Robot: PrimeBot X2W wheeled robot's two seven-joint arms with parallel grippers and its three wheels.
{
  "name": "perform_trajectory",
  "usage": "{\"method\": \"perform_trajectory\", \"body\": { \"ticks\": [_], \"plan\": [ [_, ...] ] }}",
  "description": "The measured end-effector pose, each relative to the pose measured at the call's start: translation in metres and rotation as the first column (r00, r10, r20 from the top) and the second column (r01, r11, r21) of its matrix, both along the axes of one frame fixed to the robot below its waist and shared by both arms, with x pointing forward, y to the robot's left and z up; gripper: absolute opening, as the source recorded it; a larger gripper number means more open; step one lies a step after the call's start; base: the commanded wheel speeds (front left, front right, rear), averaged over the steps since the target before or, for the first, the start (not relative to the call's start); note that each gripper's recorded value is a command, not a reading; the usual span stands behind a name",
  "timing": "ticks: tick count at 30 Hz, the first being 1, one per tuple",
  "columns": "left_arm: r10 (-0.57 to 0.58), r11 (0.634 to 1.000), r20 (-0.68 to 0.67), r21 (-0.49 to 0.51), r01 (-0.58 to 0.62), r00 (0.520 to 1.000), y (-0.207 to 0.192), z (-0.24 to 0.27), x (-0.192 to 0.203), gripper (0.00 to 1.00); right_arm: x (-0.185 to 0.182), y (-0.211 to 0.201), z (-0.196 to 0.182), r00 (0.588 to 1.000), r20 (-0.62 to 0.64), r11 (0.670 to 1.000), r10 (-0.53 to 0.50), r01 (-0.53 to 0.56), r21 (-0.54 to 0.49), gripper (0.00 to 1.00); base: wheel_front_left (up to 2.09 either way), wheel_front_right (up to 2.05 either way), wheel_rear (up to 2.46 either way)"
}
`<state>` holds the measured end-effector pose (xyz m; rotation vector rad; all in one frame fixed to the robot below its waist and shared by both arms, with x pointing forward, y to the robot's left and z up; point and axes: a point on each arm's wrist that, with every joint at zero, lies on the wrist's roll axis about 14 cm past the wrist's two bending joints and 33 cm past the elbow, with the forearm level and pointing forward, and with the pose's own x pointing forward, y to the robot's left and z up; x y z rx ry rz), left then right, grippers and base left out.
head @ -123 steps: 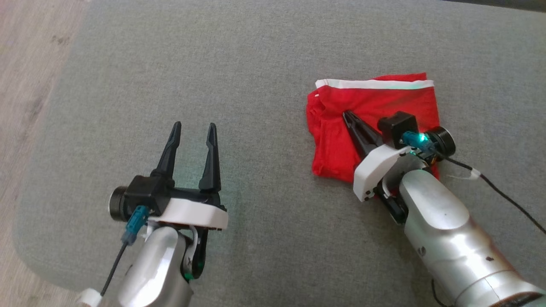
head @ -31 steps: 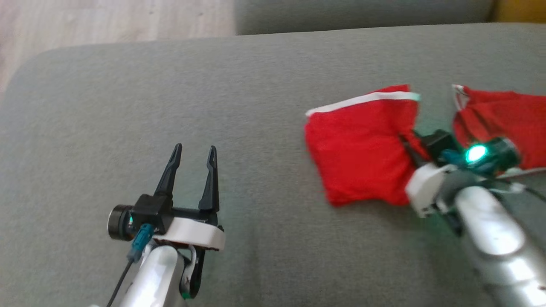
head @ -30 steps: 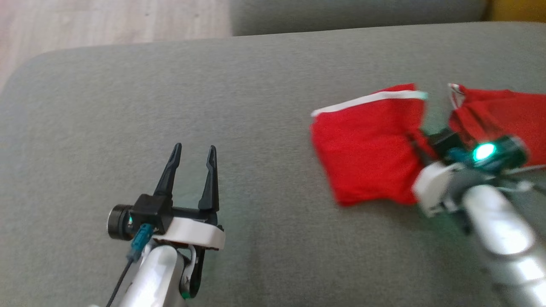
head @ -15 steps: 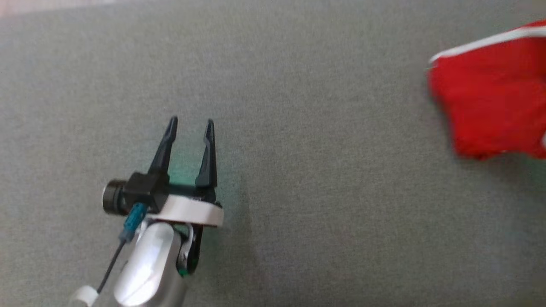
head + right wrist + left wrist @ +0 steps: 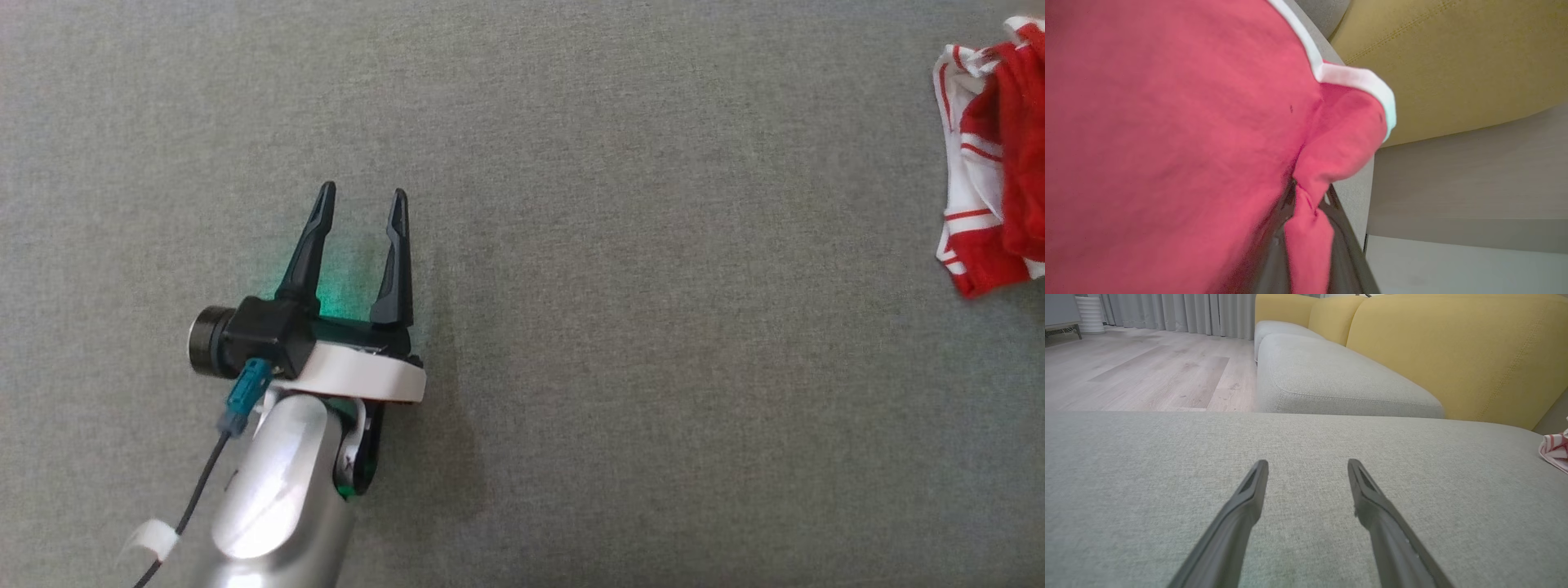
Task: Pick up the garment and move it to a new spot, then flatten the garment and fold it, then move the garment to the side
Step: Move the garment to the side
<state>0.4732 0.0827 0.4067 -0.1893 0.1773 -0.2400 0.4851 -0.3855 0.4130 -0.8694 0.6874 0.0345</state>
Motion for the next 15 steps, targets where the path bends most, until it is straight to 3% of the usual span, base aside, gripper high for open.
{"method": "perform_trajectory", "body": {
  "ticks": [2,3,4,11,15],
  "plan": [
    [0.000,1.000,0.004,0.000,0.000,1.000,0.000,0.001,0.001,1.00,0.000,-0.004,0.004,1.000,0.013,1.000,-0.015,0.015,-0.001,0.00,0.00,0.00,0.00],
    [-0.001,1.000,0.006,0.001,0.001,1.000,0.000,0.002,0.001,1.00,0.001,-0.006,0.007,0.999,0.024,1.000,-0.023,0.023,-0.001,0.86,0.00,0.00,0.00],
    [0.000,1.000,0.009,0.002,0.000,1.000,0.000,0.004,0.001,1.00,0.001,-0.007,0.010,0.999,0.035,1.000,-0.029,0.029,-0.001,1.00,0.00,0.00,0.00],
    [0.008,1.000,0.052,0.010,-0.009,0.999,0.003,0.023,0.001,1.00,0.005,0.008,0.039,0.988,0.153,0.999,-0.013,0.007,0.038,1.00,0.00,0.00,0.00],
    [0.018,1.000,0.087,0.008,-0.019,0.996,0.006,0.040,-0.005,1.00,0.010,0.025,0.073,0.958,0.286,0.996,-0.004,-0.023,0.090,1.00,0.00,0.00,0.00]
  ]
}}
